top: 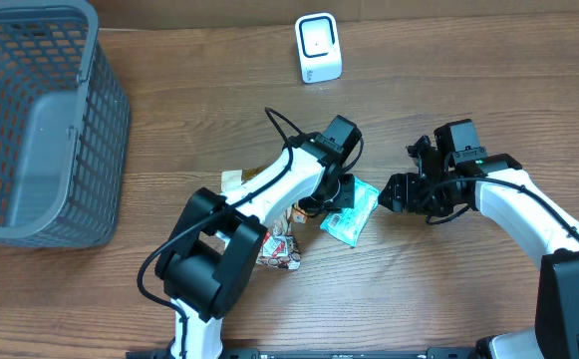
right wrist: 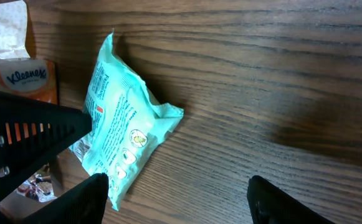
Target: Scan the item barcode
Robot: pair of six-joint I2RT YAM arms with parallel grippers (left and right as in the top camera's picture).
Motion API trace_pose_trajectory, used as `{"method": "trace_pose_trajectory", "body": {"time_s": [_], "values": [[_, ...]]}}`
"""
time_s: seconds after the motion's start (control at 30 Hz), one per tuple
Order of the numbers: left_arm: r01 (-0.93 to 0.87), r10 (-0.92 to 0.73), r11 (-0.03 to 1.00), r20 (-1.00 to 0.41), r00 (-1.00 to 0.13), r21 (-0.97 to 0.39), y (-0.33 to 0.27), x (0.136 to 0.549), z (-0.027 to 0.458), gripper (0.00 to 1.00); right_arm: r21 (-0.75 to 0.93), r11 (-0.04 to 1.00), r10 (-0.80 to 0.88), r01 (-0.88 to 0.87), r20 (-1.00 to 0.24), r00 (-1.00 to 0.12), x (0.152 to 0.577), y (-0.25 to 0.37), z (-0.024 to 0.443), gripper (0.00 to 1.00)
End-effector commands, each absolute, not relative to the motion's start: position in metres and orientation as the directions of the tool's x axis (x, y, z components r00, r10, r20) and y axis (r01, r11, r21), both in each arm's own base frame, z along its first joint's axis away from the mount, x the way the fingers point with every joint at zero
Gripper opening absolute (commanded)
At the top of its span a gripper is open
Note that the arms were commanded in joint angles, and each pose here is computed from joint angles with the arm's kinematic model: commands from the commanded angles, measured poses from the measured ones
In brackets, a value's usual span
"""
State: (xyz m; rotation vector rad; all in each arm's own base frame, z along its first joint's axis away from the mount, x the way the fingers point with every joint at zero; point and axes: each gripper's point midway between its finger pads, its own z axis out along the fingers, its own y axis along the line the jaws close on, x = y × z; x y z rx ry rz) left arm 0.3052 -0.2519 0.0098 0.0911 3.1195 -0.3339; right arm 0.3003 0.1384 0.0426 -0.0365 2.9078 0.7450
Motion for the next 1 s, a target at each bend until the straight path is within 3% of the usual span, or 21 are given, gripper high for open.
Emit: {"method": "trace_pose_trajectory", "body": {"time_s": [0.0,0.3,0.5,0.97], "values": [[0.074,0.084,0.982,0.051,-0.995,-0.174,-0.248,0.294,-0.019,0.05,0.487,0.873,0.029,-0.032,-0.118,-0.993,0.296,0.14,0.037,0.73],[0.077,0.085,0.98,0.04,-0.996,-0.183,-0.251,0.297,-0.019,0.04,0.6,0.8,0.051,-0.036,-0.127,-0.991,0.291,0.158,0.031,0.69],[0.079,0.096,0.963,0.053,-0.994,-0.256,-0.265,0.294,-0.016,0.04,0.611,0.791,0.098,0.006,-0.118,-0.988,0.289,0.157,0.021,0.66],[0.129,0.143,0.954,0.032,-0.989,-0.27,-0.282,0.287,-0.016,0.04,0.623,0.782,0.134,0.012,-0.149,-0.98,0.3,0.159,0.024,0.66]]}}
